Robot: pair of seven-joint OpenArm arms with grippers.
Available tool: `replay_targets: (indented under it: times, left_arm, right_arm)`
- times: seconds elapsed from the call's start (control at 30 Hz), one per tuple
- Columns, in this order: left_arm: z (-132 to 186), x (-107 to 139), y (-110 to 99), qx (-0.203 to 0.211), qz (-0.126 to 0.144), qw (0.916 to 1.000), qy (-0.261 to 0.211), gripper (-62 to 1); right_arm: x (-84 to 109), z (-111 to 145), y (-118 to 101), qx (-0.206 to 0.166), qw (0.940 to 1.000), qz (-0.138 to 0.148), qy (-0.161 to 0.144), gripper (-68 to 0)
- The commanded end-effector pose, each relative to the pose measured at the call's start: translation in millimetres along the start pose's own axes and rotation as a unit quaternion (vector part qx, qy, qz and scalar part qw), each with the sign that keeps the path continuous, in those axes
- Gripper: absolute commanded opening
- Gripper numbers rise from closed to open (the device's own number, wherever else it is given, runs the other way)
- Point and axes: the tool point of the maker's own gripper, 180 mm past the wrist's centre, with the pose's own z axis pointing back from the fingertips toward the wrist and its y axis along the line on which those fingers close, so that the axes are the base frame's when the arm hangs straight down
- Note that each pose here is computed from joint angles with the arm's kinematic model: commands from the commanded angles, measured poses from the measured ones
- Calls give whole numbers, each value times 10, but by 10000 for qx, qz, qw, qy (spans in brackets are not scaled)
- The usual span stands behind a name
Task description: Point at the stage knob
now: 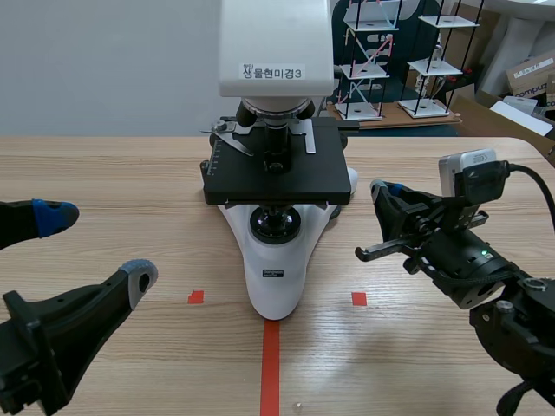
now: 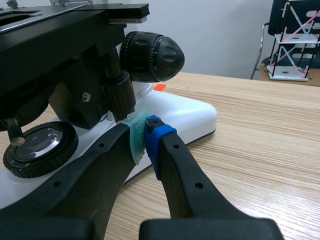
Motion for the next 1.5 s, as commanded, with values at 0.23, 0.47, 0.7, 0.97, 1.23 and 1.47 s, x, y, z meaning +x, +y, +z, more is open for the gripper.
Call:
replay_targets:
  times: [0.23, 0.47, 0.7, 0.97, 1.23, 1.47]
  left_arm:
    - [-6, 90, -24, -20, 6, 9999, -161, 14]
    - [-6, 90, -24, -20, 6, 9999, -161, 14]
    - [-6, 90, -24, -20, 6, 9999, -161, 14]
    - [-6, 90, -24, -20, 6, 9999, -161, 14]
    - [-6, 90, -24, -20, 6, 9999, -161, 14]
    - [-6, 90, -24, -20, 6, 9999, -161, 14]
  right_arm:
    - [175, -87, -15, 0, 9996, -38, -295, -662]
    - [190, -101, -19, 3, 9995, -28, -312, -662]
    - [187, -102, -19, 3, 9995, -27, -302, -662]
    - [187, -102, -19, 4, 9995, -25, -302, -662]
    - [187, -102, -19, 4, 9995, -25, -302, -662]
    - [187, -102, -19, 4, 9995, -25, -302, -662]
